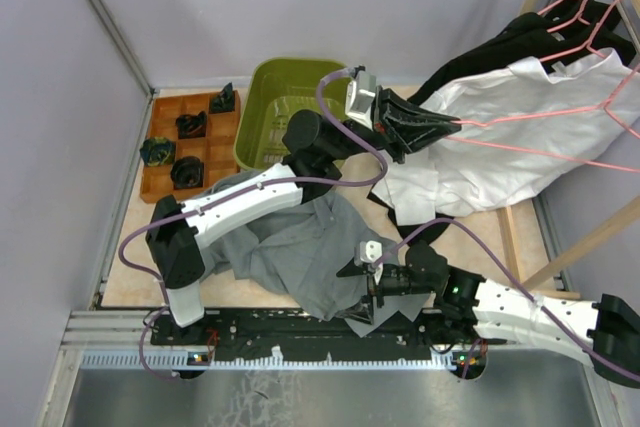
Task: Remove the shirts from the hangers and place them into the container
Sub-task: Place the hanger at the clothesline.
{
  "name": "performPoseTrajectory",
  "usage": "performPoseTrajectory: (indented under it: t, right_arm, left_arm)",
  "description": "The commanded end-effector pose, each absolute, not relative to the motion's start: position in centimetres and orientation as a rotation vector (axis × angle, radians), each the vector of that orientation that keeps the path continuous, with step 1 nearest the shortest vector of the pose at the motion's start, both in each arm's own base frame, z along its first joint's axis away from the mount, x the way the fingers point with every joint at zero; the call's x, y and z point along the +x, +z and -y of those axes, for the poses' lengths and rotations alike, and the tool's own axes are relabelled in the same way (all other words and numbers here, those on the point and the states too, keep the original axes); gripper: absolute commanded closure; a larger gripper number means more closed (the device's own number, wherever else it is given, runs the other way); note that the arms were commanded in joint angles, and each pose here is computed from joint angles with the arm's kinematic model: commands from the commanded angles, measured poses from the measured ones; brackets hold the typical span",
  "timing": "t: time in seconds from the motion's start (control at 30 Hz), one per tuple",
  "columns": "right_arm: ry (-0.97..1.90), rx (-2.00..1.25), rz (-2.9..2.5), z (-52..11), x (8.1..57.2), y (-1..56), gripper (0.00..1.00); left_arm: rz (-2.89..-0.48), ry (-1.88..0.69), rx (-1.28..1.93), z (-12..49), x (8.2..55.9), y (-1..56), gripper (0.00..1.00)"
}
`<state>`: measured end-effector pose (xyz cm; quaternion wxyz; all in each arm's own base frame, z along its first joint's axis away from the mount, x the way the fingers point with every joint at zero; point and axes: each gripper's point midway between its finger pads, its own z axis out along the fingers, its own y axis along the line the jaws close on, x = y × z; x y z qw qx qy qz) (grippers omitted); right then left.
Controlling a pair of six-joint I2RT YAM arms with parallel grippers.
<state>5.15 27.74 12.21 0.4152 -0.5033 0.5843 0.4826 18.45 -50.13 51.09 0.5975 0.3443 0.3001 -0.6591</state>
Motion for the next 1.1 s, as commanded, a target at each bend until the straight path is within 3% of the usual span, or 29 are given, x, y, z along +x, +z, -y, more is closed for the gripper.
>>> performPoseTrajectory:
  t: [0.0,0.53,0.63,0.87,1.07]
  right_arm:
    - [1.214,-1.253,-1.401,-28.4,5.4,14.3,0.06]
    - [1.195,-1.256,-1.424,-28.5,5.7,14.1,0.06]
    - [1.188,-1.261,-1.424,-28.6,5.8,14.0,0.06]
    - [1.161,-1.237,-1.44,-28.8,6.5,14.2,0.06]
    - [1.031,-1.081,-1.495,-28.2,9.5,14.8,0.06]
  left_arm:
    - [-0.616,-1.518,0.778,48.7,17.4,54.3,1.0]
    - [-0.77,-1.554,0.859,52.3,18.4,50.4,1.0]
    - [-0.792,-1.565,0.862,52.5,18.5,49.7,0.96]
    - [-0.762,-1.508,0.842,50.7,18.1,51.1,0.38]
    - [-0.851,-1.285,0.834,46.8,19.0,50.5,0.07]
